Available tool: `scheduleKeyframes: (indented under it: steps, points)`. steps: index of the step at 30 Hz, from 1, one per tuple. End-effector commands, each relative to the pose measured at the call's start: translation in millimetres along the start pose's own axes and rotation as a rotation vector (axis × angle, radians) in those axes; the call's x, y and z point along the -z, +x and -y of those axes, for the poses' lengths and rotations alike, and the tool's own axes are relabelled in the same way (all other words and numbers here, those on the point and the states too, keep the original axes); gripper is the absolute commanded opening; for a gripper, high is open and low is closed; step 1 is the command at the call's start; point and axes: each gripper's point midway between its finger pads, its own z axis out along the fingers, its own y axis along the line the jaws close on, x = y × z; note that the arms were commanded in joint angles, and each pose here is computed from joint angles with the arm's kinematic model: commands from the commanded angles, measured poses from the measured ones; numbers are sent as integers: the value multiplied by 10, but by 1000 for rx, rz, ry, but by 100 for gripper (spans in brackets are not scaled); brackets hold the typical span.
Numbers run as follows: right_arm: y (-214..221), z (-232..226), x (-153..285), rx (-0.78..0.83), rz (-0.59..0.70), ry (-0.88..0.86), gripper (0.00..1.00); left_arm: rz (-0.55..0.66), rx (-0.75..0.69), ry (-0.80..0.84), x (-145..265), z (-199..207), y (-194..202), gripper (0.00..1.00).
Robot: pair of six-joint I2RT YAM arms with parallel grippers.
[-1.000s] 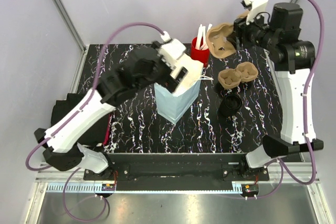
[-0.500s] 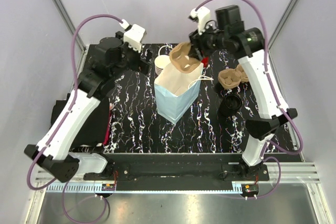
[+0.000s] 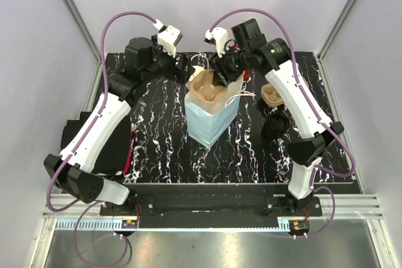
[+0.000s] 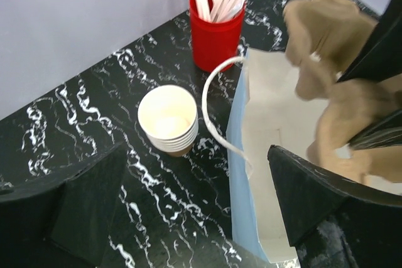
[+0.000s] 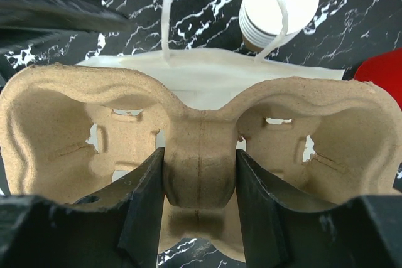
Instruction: Pack the takeout coffee
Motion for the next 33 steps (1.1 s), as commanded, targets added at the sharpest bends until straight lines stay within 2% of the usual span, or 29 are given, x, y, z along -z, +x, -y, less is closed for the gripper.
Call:
scheduleKeyframes:
  steps: [1,14,24,33]
  points:
    - [41,20,-49,-9,-13,17,51,121,2,75,-28,93,-362,99]
    - [204,87,-236,-17,-69,30,50,89,34,97,-252,93,-258,98]
    - [333,132,-342,-21,-108,40,51,91,35,103,-238,111,-209,89]
    - [363,181,-399,-13,-122,56,51,81,39,119,-244,135,-160,65]
